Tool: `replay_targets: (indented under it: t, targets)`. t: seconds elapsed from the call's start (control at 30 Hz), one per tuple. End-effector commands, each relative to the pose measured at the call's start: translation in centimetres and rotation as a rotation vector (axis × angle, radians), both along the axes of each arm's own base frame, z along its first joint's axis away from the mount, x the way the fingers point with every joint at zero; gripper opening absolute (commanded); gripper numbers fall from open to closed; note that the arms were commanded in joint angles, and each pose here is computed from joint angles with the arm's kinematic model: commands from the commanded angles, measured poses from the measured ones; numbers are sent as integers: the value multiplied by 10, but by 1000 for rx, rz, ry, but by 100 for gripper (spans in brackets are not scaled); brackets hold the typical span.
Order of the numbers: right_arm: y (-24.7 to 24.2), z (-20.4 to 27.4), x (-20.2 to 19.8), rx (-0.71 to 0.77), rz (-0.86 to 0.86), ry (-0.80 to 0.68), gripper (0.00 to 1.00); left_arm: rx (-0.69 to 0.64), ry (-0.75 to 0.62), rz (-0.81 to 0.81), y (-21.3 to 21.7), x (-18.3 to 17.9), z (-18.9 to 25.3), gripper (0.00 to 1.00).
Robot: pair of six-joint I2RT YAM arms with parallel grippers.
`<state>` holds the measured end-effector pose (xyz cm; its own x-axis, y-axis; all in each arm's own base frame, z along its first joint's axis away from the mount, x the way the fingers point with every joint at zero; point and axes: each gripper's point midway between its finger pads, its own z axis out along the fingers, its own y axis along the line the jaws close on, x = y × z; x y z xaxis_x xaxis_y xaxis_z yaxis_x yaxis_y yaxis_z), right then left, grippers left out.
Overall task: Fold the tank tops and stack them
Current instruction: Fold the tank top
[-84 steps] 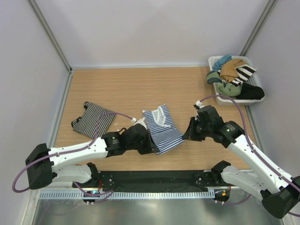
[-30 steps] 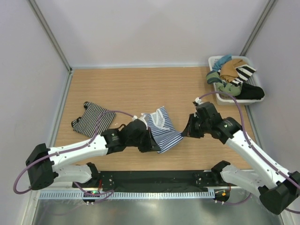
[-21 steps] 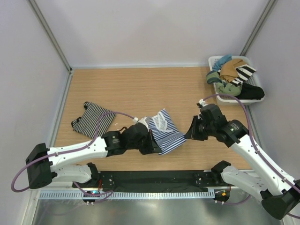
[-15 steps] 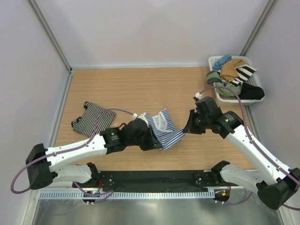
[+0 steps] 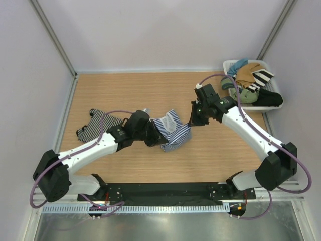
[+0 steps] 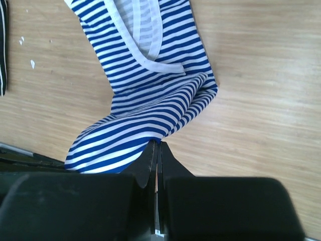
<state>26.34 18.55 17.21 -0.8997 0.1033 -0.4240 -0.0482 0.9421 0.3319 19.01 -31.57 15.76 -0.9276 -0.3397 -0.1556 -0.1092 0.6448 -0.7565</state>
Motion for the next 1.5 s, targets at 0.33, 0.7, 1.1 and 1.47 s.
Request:
replay_targets:
  t: [0.33,0.7,1.1,1.47]
  targets:
    - [23,4,116,86,-16,-76,1,-163,0,18,11,90,31,2]
    - [55,-2,220,223,-51,-123,4,-226,40,103,46,189,10,2]
    - [94,-14,330,444,-95,-402,72,-300,4,262,101,332,-44,82]
    - [66,-30,279,263,31,-394,65,-32,-82,239,120,318,-43,96]
